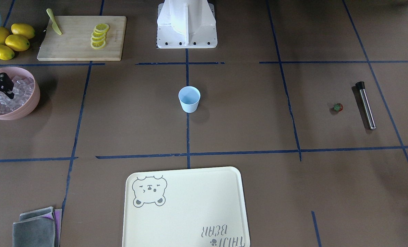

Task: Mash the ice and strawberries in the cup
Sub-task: 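Lower the right gripper into the pink bowl and grasp an ice cube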

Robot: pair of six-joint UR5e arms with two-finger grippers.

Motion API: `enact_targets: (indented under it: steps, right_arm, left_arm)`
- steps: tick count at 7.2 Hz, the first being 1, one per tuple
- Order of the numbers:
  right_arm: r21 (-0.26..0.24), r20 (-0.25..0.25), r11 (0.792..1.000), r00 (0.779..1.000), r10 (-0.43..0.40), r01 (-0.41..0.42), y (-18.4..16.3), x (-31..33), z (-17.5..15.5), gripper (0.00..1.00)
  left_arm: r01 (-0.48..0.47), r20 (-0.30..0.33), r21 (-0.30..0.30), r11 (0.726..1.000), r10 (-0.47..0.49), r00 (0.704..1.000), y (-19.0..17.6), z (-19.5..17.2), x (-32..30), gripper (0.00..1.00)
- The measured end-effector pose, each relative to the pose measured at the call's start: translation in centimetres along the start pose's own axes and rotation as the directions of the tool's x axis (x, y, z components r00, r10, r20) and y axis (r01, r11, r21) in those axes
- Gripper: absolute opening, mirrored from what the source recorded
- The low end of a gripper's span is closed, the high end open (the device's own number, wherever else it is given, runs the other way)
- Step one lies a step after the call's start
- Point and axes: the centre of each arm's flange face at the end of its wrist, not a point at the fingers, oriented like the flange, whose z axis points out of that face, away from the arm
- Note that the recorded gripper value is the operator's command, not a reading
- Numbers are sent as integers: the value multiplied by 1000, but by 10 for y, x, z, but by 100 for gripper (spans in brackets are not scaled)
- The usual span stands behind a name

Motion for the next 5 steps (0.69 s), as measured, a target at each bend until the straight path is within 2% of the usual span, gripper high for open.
enact_targets:
  steps: [3, 5]
  right_arm:
    - [4, 8, 1000, 1000, 3, -3, -2, 0, -4, 3]
    - [30, 19, 999, 1000, 20, -20, -13, 3, -22, 11]
  left_arm:
    - [1, 0, 0, 1000, -1, 1000, 0, 0, 0, 100]
    - [1, 0, 0, 1000, -1, 1000, 0, 0, 0, 100]
